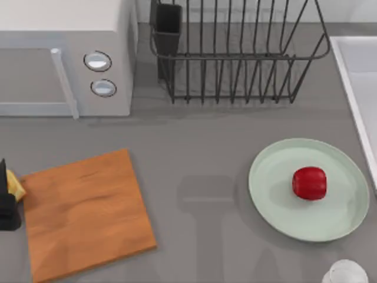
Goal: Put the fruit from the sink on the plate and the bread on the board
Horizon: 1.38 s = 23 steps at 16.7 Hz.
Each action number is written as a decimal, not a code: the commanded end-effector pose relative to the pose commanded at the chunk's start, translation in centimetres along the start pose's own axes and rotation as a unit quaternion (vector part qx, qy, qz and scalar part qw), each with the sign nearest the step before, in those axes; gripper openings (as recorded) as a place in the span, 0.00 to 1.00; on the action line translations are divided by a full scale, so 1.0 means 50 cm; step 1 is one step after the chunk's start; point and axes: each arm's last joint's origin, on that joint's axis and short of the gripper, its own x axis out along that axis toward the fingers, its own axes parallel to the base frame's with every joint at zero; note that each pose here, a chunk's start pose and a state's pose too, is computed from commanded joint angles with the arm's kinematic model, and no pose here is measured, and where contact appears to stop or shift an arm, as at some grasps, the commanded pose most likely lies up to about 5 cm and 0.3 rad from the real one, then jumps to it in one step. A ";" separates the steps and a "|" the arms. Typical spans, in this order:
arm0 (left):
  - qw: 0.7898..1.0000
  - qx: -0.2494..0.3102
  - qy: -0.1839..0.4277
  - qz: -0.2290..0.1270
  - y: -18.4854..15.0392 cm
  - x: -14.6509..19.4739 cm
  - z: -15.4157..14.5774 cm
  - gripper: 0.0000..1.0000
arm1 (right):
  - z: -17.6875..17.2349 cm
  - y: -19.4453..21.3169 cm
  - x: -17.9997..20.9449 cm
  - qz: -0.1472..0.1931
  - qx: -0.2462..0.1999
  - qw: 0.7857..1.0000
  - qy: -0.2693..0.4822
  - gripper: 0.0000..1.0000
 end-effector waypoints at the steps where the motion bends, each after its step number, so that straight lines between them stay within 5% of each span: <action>1: 0.999 0.024 0.027 -0.008 0.006 0.004 0.003 1.00 | 0.000 0.000 0.000 0.000 0.000 1.000 0.000 1.00; 5: 0.979 0.116 0.150 -0.079 0.042 0.036 0.013 1.00 | 0.000 0.000 0.000 0.000 0.000 1.000 0.000 1.00; 11: 0.915 0.153 0.246 -0.281 0.140 0.113 -0.016 1.00 | 0.000 0.000 0.000 0.000 0.000 1.000 0.000 1.00; 16: 0.891 0.100 0.173 -0.407 0.234 0.165 -0.103 1.00 | 0.000 0.000 0.000 0.000 0.000 1.000 0.000 1.00; 23: 0.905 0.027 0.033 -0.423 0.301 0.188 -0.244 1.00 | 0.000 0.000 0.000 0.000 0.000 1.000 0.000 1.00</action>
